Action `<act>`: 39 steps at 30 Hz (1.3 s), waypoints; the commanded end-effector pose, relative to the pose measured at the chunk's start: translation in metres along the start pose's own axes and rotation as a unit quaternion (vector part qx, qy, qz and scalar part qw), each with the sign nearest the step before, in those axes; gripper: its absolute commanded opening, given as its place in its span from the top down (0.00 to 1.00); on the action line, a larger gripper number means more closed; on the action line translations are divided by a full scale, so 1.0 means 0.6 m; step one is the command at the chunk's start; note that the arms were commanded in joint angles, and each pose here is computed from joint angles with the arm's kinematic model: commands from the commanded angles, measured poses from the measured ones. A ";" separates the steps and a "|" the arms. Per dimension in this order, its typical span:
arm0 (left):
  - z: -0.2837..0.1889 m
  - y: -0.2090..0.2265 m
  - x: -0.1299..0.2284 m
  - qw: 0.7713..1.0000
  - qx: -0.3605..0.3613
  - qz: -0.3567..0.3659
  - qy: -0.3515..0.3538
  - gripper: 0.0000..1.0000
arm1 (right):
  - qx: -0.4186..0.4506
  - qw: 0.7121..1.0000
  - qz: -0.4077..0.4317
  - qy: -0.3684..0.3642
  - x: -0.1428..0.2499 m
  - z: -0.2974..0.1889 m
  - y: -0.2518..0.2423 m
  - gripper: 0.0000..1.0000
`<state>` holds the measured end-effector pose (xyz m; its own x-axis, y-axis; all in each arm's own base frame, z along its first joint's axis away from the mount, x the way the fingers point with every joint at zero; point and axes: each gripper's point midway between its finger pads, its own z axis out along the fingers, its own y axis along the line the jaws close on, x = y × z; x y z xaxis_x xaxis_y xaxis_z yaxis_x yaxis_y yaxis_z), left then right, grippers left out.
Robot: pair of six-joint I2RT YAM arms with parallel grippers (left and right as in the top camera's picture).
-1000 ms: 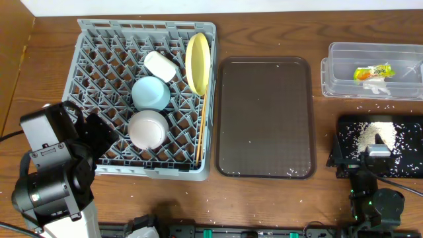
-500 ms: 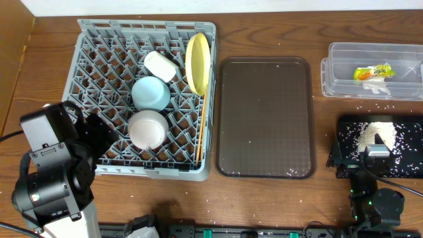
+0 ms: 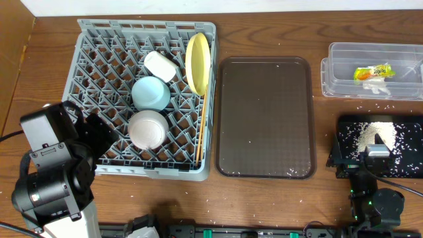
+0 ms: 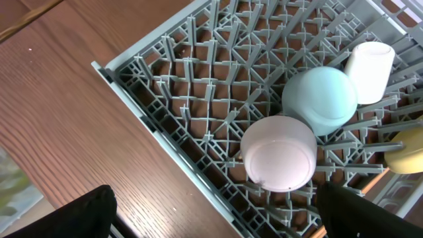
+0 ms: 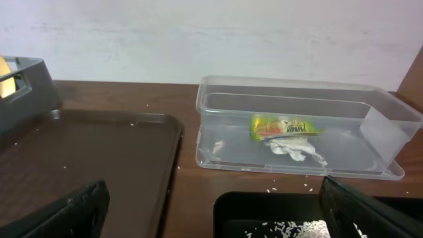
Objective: Sort waste into correct bins and load items into the dishwasher
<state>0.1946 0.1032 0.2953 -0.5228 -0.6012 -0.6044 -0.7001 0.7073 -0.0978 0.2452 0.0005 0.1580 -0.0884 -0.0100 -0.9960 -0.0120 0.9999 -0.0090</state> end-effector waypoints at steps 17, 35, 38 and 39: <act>0.008 -0.034 0.069 0.997 0.077 0.024 0.014 0.02 | 0.010 1.000 0.006 -0.001 0.002 0.000 -0.009 0.01; 0.209 -0.135 0.229 0.947 0.276 0.073 -0.149 0.02 | 0.010 1.000 0.006 -0.001 0.002 0.000 -0.009 0.01; 0.225 -0.143 0.240 0.935 0.299 0.068 -0.177 0.02 | 0.010 1.000 0.006 -0.001 0.002 0.000 -0.009 0.01; 0.229 -0.145 0.244 0.931 0.306 0.067 -0.185 0.02 | 0.010 1.000 0.006 -0.001 0.002 0.000 -0.009 0.01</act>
<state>0.2456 0.0081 0.1171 -0.3317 -0.3993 -0.8547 -0.1970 0.9153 -0.3512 0.2453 0.0005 0.1574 -0.0884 -0.0096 -0.9960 -0.0119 0.9999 -0.0086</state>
